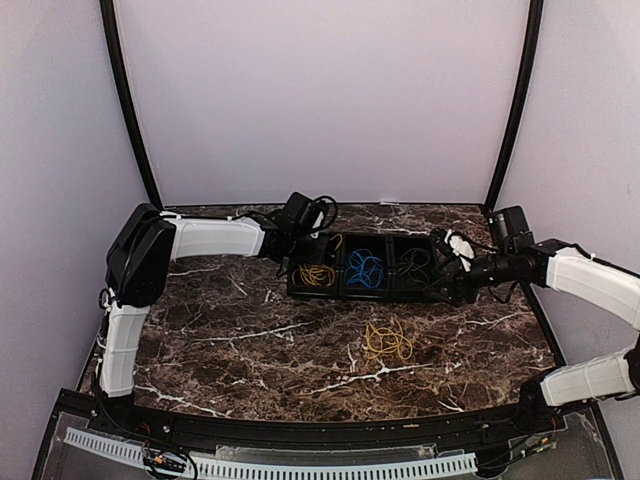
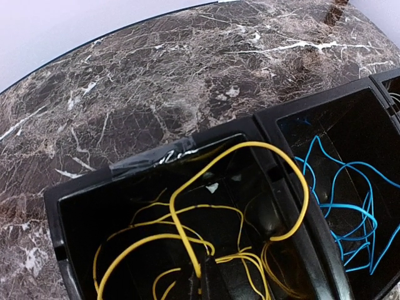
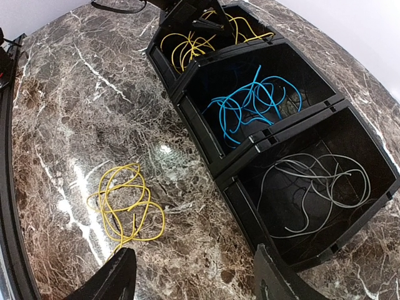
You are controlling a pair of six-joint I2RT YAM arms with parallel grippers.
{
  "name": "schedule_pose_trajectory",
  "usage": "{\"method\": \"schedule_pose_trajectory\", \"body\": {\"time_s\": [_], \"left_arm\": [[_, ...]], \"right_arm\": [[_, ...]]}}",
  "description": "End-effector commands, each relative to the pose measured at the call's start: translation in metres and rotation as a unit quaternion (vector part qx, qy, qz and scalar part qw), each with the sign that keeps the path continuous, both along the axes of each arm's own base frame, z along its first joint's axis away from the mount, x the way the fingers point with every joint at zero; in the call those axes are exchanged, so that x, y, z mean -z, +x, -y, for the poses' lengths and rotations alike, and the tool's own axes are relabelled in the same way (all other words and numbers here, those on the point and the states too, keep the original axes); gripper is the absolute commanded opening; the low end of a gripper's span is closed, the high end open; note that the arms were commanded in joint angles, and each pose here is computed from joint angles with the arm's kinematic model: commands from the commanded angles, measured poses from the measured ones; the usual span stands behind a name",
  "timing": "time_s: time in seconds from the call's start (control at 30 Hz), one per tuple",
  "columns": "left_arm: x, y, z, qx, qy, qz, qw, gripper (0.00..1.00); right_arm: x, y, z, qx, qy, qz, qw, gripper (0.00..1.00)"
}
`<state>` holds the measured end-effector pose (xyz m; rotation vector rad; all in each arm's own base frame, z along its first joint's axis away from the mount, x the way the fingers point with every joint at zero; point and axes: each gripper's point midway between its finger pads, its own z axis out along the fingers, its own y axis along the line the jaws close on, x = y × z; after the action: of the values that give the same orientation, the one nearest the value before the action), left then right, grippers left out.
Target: Untangle the cables
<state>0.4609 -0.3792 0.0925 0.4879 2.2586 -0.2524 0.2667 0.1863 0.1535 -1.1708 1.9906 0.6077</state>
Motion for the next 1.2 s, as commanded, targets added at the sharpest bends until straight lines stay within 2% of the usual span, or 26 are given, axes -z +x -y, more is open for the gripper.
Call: {"method": "schedule_pose_trajectory", "body": {"time_s": [0.0,0.27,0.53,0.63,0.87,1.0,1.1,1.17], "left_arm": [[-0.032,-0.018,-0.011,-0.013,-0.037,-0.009,0.999,0.0],[-0.034,-0.029,-0.035,-0.049,-0.019,-0.016,0.998,0.0],[-0.041,-0.019,-0.004,-0.01,-0.068,-0.012,0.998,0.05],[-0.044,-0.018,-0.003,-0.013,-0.067,-0.015,0.998,0.16],[-0.072,-0.026,-0.013,-0.019,-0.064,-0.006,0.998,0.32],[-0.111,-0.05,-0.005,0.017,-0.082,0.038,0.996,0.36],[-0.137,-0.091,0.022,0.09,-0.097,0.079,0.988,0.37],[-0.14,-0.122,0.043,0.15,-0.104,0.085,0.98,0.39]], "right_arm": [[0.0,0.0,-0.001,-0.008,0.005,0.0,1.0,0.66],[0.0,-0.001,-0.002,-0.014,0.007,-0.004,1.0,0.67],[0.001,-0.003,-0.003,-0.018,0.007,-0.006,1.0,0.67],[0.0,-0.004,-0.002,-0.017,0.006,-0.004,1.0,0.67],[0.0,-0.004,-0.003,-0.02,0.007,-0.004,1.0,0.68],[0.003,-0.004,-0.003,-0.023,0.005,-0.008,1.0,0.68],[0.003,-0.006,-0.004,-0.025,0.006,-0.012,1.0,0.68],[0.002,-0.009,-0.005,-0.035,0.009,-0.013,0.999,0.68]]}}
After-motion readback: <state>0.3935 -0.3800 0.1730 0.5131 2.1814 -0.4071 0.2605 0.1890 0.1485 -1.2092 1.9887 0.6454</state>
